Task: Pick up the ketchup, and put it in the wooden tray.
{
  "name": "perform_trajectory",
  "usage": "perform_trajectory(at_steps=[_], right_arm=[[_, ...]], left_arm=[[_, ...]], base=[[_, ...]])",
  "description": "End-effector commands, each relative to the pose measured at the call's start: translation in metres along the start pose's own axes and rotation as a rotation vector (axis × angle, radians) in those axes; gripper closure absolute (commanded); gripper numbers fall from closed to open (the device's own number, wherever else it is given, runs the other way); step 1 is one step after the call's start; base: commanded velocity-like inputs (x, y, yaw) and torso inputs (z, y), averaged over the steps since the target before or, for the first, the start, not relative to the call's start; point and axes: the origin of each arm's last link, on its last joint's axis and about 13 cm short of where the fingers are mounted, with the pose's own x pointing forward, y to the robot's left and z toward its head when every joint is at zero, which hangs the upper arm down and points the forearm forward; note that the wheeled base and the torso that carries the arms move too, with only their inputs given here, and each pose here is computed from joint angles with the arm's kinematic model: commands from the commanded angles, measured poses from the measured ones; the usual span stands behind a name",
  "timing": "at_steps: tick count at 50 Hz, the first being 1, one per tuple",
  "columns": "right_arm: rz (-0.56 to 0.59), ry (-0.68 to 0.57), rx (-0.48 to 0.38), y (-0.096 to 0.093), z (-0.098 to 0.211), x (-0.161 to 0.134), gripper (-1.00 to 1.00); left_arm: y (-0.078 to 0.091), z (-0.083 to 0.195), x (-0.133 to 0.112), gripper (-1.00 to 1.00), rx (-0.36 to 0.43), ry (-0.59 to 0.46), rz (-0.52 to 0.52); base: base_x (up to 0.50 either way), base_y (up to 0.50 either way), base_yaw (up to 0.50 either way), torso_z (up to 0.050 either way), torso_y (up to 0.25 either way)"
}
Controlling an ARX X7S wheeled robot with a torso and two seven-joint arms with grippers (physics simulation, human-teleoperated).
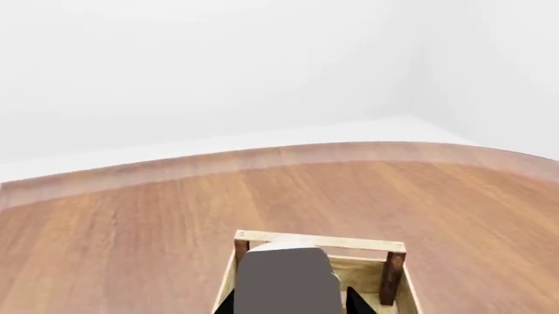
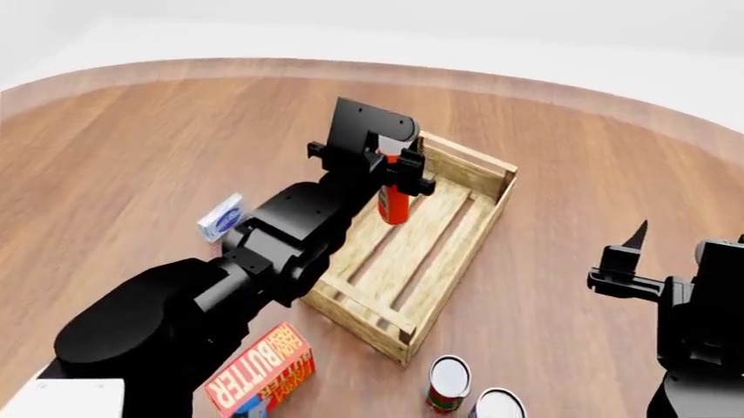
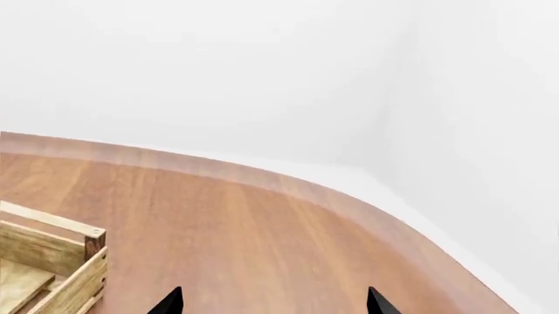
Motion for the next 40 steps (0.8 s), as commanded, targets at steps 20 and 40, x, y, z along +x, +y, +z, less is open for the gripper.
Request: perform_trajectory(at_steps=[20,40], right_arm=[[-0.016,0.002,0.011,0.0002,-0.0001,0.0000,-1.00],[-0.021,0.005,0.013,0.0003,-0.0001,-0.0001,-1.00]], left_arm=[[0.0009,0.0210,0.0047,1.00,0.019,-0.090,0.014],[-0.0009,0.0192,0.0045,1.00,0.065,-0.107,0.007]], base=[[0.00,0.00,0.00,0.000,-0.155],[0.00,0.00,0.00,0.000,-0.155]])
